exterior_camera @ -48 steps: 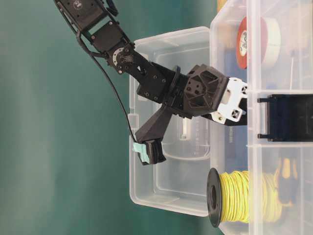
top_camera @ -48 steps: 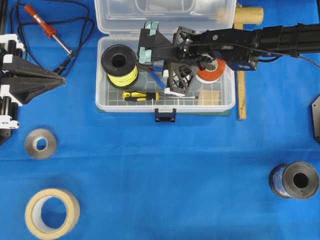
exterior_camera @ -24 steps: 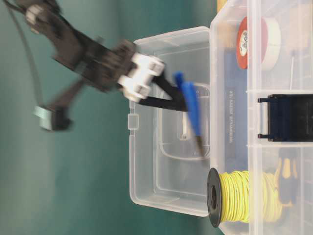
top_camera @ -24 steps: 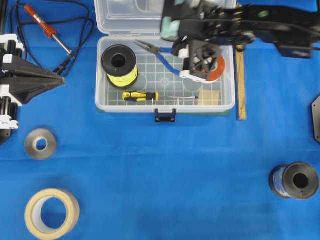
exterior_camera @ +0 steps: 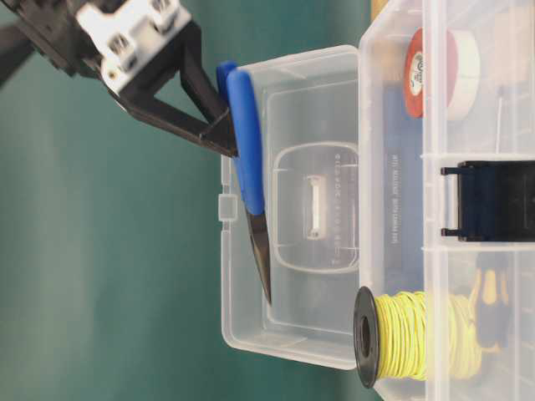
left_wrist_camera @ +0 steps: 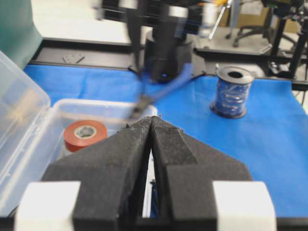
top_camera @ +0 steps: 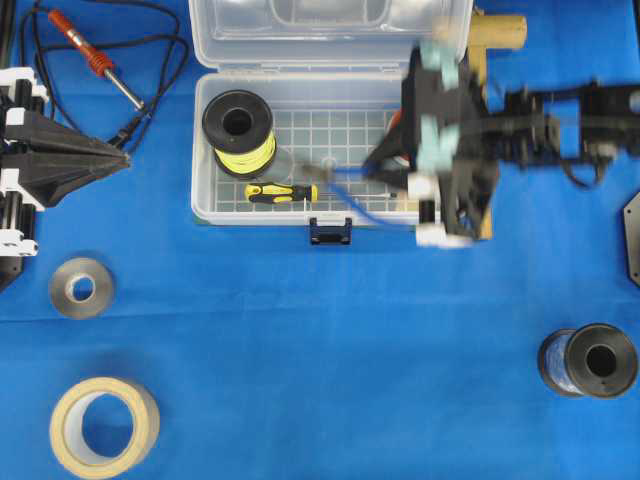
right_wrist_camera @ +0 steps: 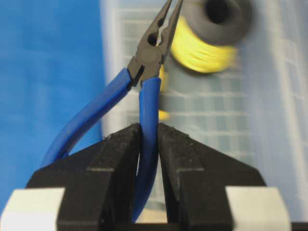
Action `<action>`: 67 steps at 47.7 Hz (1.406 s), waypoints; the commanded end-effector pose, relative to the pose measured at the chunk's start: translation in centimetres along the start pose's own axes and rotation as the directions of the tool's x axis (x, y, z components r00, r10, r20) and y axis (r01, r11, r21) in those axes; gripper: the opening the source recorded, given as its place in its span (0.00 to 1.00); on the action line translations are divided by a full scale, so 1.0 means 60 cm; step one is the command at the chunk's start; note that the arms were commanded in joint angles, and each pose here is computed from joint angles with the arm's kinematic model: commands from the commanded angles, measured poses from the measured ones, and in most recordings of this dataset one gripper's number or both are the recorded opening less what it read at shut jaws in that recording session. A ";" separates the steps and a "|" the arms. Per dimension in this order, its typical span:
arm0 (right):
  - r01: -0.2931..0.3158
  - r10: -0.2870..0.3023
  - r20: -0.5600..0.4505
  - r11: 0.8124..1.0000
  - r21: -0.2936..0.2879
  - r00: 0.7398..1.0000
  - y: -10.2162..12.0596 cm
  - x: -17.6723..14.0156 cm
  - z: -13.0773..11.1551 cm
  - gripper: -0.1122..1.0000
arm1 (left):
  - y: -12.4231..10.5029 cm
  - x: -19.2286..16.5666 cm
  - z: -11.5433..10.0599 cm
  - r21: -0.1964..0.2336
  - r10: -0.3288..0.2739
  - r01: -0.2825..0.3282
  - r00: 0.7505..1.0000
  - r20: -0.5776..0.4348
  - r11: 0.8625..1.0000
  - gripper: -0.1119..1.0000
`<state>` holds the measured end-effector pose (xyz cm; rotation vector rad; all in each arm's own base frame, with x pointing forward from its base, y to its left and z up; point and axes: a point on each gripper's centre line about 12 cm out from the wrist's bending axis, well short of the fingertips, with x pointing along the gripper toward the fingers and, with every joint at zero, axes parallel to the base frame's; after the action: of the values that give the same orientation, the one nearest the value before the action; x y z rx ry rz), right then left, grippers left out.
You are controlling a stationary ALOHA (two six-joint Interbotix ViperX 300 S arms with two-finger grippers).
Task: Pick the nipper from the toolbox among several items.
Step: 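Lift the pliers out of the toolbox and carry them toward the front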
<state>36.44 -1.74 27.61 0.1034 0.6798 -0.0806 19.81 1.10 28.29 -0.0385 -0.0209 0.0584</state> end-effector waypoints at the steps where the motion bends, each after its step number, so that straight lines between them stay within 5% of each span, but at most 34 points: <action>1: -0.066 0.068 0.059 0.997 -0.034 0.996 0.047 -0.009 0.011 0.22 | 0.002 0.002 0.007 -0.004 0.007 -0.007 1.000 0.013 1.000 0.10; 8: -0.133 0.135 0.023 0.990 -0.051 0.991 0.103 0.034 -0.015 0.22 | 0.004 0.002 0.006 -0.004 0.013 -0.013 1.000 0.013 1.000 0.10; 20: -0.158 0.159 -0.089 0.987 0.022 0.983 0.147 0.135 -0.081 0.22 | 0.004 0.002 0.007 -0.009 0.011 -0.011 1.000 0.014 1.000 0.10; 29: -0.114 0.134 -0.199 0.988 0.107 0.971 0.147 0.192 -0.138 0.22 | 0.004 0.002 0.006 -0.009 0.011 -0.011 1.000 0.011 1.000 0.10; 49: -0.079 0.111 -0.276 0.989 0.125 0.955 0.143 0.222 -0.173 0.23 | 0.004 0.002 0.002 -0.009 0.012 -0.011 1.000 0.005 1.000 0.10; 52: -0.072 0.105 -0.287 0.990 0.123 0.952 0.141 0.218 -0.169 0.32 | 0.004 0.002 0.002 -0.009 0.012 -0.011 1.000 0.005 1.000 0.10; 61: -0.076 0.095 -0.258 0.994 0.082 0.961 0.135 0.165 -0.121 0.81 | 0.004 0.002 0.002 -0.009 0.012 -0.011 1.000 0.003 1.000 0.10; 67: -0.084 0.090 -0.167 0.996 0.040 0.982 0.124 0.092 -0.070 0.82 | 0.004 0.002 0.002 -0.009 0.012 -0.011 1.000 0.003 1.000 0.10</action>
<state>39.60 6.45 16.37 0.1901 0.9555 -0.0124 19.75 1.28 27.97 -0.0462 -0.0137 0.0680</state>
